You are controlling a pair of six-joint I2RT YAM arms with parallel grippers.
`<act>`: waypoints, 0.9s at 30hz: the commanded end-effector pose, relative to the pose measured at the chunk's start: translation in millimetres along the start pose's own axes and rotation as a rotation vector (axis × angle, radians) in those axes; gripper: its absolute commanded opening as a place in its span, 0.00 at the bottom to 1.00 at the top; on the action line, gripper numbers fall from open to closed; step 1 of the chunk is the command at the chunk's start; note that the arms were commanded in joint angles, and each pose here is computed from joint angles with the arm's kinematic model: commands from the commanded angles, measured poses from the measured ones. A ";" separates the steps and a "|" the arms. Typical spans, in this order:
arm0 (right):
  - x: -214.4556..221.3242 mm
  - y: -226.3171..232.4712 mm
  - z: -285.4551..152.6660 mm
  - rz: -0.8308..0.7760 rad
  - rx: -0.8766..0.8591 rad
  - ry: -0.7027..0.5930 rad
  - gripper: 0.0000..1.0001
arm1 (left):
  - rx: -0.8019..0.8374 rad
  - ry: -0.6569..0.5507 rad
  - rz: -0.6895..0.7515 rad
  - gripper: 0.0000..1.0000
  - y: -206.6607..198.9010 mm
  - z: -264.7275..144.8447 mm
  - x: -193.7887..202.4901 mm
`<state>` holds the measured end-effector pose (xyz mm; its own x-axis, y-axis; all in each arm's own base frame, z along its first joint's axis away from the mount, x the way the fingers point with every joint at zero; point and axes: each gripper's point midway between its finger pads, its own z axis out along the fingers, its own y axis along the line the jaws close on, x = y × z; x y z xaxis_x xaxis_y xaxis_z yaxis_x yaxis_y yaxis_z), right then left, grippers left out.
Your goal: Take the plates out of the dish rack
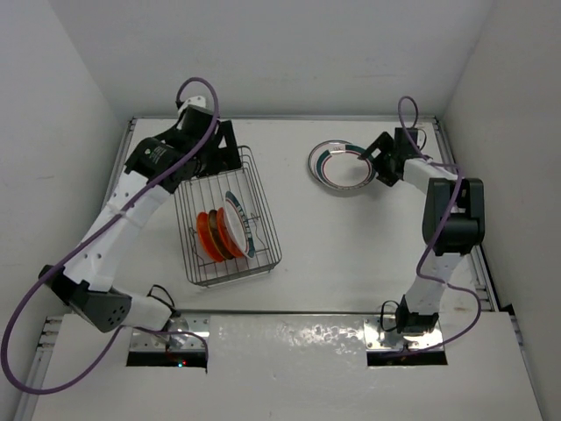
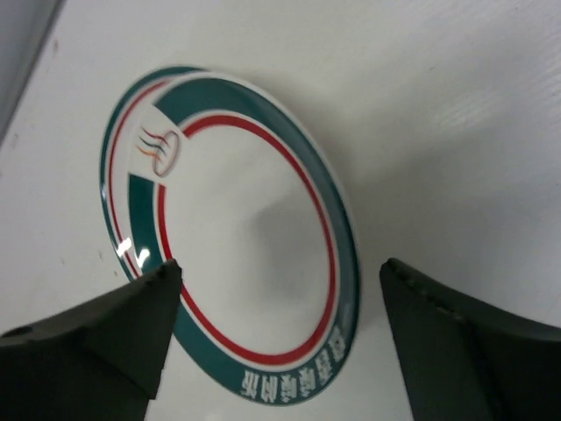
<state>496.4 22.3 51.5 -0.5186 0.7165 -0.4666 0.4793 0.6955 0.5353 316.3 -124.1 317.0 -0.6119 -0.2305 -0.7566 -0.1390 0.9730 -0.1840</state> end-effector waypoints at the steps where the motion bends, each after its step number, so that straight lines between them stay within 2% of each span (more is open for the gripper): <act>1: 1.5 15.3 1.8 -0.060 -0.040 0.038 0.95 | 0.012 0.086 0.036 0.98 -10.5 13.8 25.8; 3: -0.1 26.3 0.2 -0.129 -0.045 0.067 0.99 | -0.023 0.122 0.059 0.97 -13.9 24.0 36.6; 4: 14.0 9.9 -0.9 -0.146 0.034 0.142 0.99 | -0.033 0.129 0.068 0.97 -15.9 27.3 39.0; 6: 5.3 5.0 -11.8 -0.194 0.117 0.169 0.99 | -0.082 0.132 0.092 0.97 -17.7 34.3 44.1; 7: 19.8 -16.5 -26.3 -0.200 0.223 0.247 0.99 | -0.096 0.131 0.099 0.97 -18.0 37.1 45.8; 10: 20.9 -42.2 -58.2 -0.235 0.358 0.248 0.99 | -0.161 0.141 0.118 0.95 -12.4 48.9 54.2; 12: 30.3 -49.7 -81.2 -0.257 0.360 0.243 0.99 | -0.223 0.144 0.137 0.92 -4.5 55.9 59.9; 13: 32.0 -48.8 -85.5 -0.257 0.340 0.234 0.99 | -0.240 0.157 0.148 0.90 -1.5 59.4 66.0; 16: 48.1 -50.2 -102.9 -0.261 0.283 0.255 0.99 | -0.273 0.164 0.160 0.71 2.2 64.7 75.1; 20: 59.3 -53.9 -115.3 -0.290 0.264 0.298 0.99 | -0.276 0.182 0.164 0.59 3.3 70.0 85.4; 24: 60.2 -56.2 -122.6 -0.325 0.267 0.314 0.99 | -0.276 0.231 0.175 0.54 4.6 78.2 103.7; 27: 58.3 -54.4 -125.6 -0.333 0.264 0.313 0.99 | -0.283 0.260 0.184 0.39 7.3 82.5 114.5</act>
<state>353.7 17.8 71.7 -0.8292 0.4658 -0.3089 0.4324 0.8848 0.1736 308.6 -138.0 181.3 -0.8198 -0.0727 -0.5680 -0.1979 0.9668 0.1618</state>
